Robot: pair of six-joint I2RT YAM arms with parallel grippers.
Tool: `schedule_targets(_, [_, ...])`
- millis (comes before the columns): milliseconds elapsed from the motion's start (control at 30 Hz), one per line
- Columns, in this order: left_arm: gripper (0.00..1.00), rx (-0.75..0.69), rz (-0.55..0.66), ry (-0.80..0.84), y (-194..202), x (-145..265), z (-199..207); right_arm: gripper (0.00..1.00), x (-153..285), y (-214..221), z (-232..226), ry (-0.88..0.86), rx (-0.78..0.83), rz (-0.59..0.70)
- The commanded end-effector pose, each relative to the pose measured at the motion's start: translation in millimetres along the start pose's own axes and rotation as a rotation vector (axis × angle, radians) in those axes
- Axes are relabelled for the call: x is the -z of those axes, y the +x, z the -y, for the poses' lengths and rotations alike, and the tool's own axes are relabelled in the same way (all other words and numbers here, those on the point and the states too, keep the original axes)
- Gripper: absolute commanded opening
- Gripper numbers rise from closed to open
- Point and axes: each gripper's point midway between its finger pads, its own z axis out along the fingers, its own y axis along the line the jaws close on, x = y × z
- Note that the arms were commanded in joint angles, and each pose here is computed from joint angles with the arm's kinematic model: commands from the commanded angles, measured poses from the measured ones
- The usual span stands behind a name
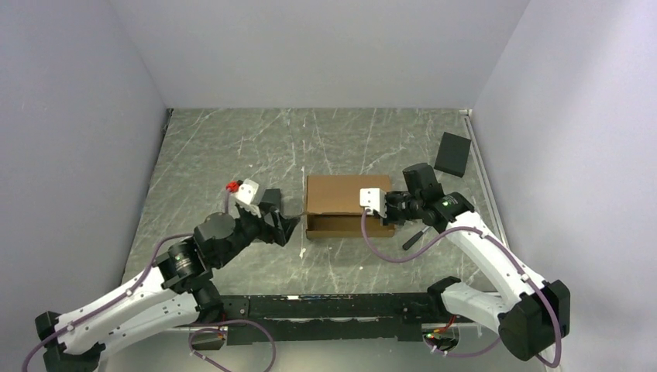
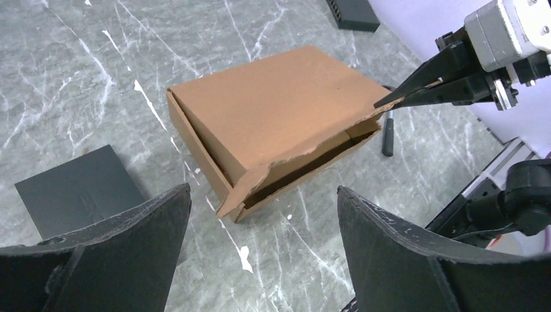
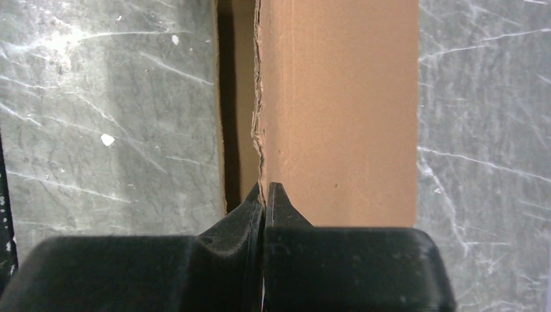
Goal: Fold the paper box
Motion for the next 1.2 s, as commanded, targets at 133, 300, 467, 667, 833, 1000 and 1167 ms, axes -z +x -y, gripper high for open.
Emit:
schedule_targets(133, [0.84, -0.053, -0.100, -0.068, 4.0, -42.6, 1.7, 0.00, -15.2, 19.1, -24.2, -0.102, -0.019, -0.021])
schedule_targets(300, [0.73, 0.030, -0.179, -0.076, 18.9, -77.8, -9.0, 0.02, -21.3, 30.7, -32.3, -0.137, -0.044, -0.051])
schedule_targets(467, [0.72, 0.114, -0.242, -0.063, 39.4, -98.1, -22.1, 0.20, -24.3, 35.9, -39.4, -0.158, -0.057, -0.058])
schedule_targets(667, [0.73, 0.141, -0.314, -0.090, 67.8, -107.3, -32.5, 0.35, -25.5, 39.5, -43.4, -0.177, -0.079, -0.071])
schedule_targets(833, [0.74, 0.148, -0.361, -0.102, 85.0, -111.8, -39.3, 0.46, -23.4, 35.0, -47.7, -0.193, -0.102, -0.053])
schedule_targets(1000, [0.74, 0.148, -0.420, -0.145, 102.6, -116.6, -50.1, 0.57, -19.0, 24.9, -48.0, -0.205, -0.127, -0.012])
schedule_targets(1167, [0.75, 0.156, -0.463, -0.170, 113.6, -119.5, -55.2, 0.62, -10.9, 13.5, -48.0, -0.222, -0.165, 0.045])
